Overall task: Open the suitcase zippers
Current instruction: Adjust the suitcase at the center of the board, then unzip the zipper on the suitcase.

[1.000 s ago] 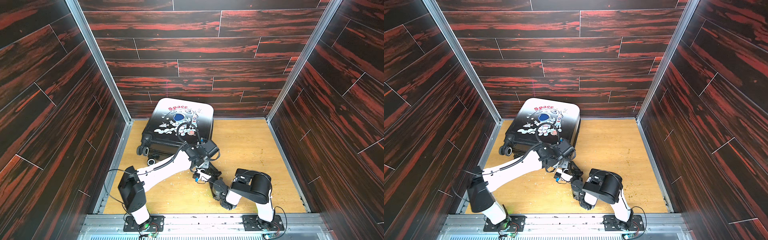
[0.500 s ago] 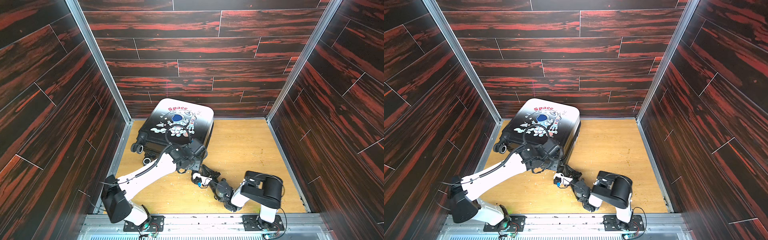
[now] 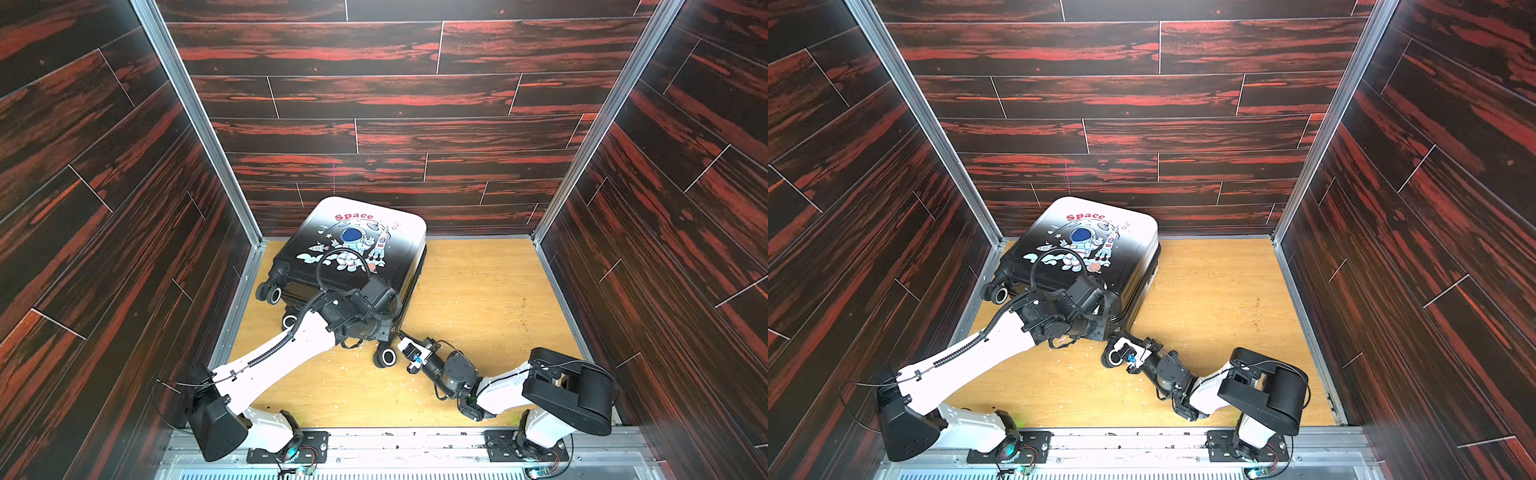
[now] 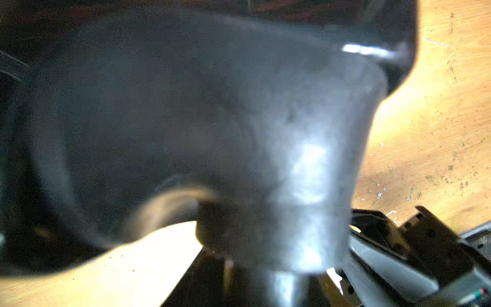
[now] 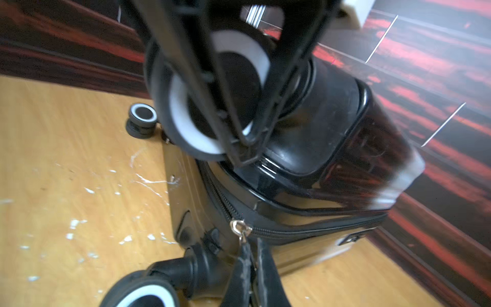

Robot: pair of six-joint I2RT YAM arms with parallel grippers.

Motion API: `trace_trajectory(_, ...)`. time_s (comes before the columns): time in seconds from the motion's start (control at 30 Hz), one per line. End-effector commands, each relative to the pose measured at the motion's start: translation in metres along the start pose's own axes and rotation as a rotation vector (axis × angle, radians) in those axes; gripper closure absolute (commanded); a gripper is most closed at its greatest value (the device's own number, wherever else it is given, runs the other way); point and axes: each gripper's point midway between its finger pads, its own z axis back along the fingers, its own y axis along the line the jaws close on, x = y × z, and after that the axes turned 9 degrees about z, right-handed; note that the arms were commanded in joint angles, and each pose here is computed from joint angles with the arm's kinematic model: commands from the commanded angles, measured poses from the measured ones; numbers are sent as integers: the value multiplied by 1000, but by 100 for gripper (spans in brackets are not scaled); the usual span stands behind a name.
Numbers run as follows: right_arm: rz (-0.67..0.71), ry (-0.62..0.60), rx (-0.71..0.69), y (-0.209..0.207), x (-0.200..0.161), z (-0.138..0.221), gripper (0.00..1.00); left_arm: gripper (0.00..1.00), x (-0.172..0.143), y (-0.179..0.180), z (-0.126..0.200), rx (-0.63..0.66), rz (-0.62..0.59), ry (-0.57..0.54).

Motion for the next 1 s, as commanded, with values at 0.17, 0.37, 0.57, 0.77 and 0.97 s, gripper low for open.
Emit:
trace_trajectory(0.17,-178,22,102,6,-15,7,100,100,46,14,53,-39,112,-234)
trace_trajectory(0.37,-289,8,106,-3,-17,15,100,100,42,13,55,-61,86,-223)
trace_trajectory(0.57,-292,15,76,-24,-18,11,100,100,26,10,59,-111,-27,-189)
trace_trajectory(0.77,-251,24,45,-43,-21,6,100,100,14,26,70,-80,-99,-192)
trace_trajectory(0.97,-261,62,2,-75,-36,-3,100,100,-9,27,76,-145,-156,-159)
